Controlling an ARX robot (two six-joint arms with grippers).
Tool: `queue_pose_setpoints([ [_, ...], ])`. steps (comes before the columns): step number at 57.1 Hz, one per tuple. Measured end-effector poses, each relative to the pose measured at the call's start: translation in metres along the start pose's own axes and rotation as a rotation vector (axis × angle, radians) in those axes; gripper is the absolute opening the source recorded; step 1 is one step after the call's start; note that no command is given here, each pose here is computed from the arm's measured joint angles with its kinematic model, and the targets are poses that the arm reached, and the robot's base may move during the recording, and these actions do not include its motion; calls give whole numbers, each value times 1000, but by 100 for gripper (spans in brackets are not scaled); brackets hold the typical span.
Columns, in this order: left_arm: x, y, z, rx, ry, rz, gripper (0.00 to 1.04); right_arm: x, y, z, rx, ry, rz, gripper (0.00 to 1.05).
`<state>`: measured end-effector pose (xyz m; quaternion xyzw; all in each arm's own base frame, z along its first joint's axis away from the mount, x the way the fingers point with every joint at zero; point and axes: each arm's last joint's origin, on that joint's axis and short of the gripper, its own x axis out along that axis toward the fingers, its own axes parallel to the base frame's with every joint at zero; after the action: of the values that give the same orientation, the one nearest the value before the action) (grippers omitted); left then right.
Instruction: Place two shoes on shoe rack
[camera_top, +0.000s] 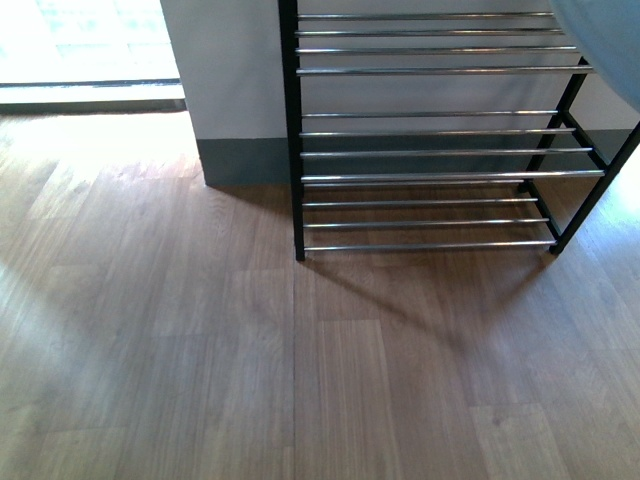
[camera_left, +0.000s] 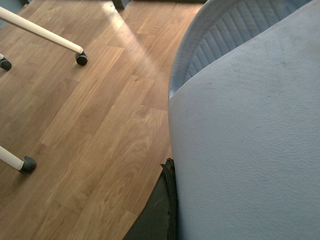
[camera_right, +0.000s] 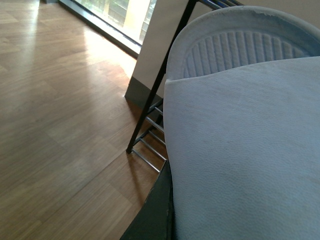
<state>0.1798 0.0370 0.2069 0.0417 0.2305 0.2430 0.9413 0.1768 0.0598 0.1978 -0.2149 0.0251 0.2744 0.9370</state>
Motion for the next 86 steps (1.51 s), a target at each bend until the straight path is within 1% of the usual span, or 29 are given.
queue_pose_setpoints([
  [86, 0, 0, 0, 0, -1, -1, 2, 0, 0, -1, 1, 3, 0, 1],
])
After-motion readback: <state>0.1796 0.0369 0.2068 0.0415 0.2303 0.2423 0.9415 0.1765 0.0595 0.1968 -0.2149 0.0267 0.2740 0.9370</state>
